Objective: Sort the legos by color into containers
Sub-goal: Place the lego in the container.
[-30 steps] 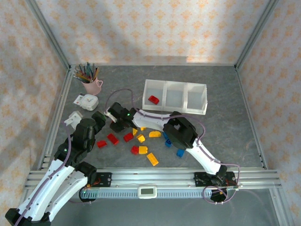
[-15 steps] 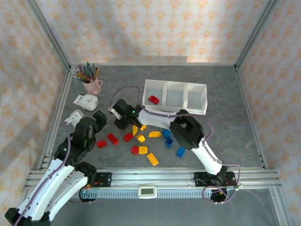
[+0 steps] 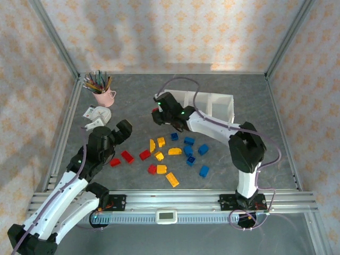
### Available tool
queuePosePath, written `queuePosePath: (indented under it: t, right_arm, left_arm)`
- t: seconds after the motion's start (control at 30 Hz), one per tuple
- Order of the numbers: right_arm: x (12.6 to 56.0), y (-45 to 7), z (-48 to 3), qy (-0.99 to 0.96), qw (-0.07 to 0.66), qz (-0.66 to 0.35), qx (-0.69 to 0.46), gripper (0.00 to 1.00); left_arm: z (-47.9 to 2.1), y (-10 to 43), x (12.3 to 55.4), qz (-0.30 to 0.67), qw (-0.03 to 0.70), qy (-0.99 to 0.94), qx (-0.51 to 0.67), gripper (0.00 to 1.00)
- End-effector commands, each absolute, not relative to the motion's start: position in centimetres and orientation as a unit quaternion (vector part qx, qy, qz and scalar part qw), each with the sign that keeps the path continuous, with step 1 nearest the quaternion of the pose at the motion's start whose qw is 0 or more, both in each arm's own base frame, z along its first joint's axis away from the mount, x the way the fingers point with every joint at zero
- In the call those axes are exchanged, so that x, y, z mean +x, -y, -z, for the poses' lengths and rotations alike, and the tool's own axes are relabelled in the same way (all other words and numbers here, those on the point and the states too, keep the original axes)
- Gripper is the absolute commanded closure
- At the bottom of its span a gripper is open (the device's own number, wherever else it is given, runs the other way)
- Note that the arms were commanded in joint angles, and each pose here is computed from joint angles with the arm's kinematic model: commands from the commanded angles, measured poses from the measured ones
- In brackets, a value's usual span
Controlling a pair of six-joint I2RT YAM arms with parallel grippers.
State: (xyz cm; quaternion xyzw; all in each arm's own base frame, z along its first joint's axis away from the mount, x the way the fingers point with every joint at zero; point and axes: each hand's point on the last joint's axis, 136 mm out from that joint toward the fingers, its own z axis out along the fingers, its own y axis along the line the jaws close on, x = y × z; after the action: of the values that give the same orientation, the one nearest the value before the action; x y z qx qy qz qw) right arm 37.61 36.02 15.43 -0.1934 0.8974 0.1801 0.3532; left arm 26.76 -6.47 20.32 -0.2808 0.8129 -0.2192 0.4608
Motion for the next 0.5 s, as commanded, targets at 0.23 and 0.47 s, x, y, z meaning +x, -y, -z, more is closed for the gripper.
queuePosePath:
  t: [0.23,0.47]
  right_arm:
    - [44.4,-28.0,-14.3,-0.916,0.381,-0.12,-0.039,0.81]
    - [48.4,-28.3,-13.0,-0.92,0.383,-0.079,-0.038,0.65]
  left_arm:
    - [-20.7,11.4,29.7,0.287,0.463,-0.806,-0.233,0.01]
    - [-20.4,12.1,30.9,0.279,0.461,-0.81,-0.228,0.01]
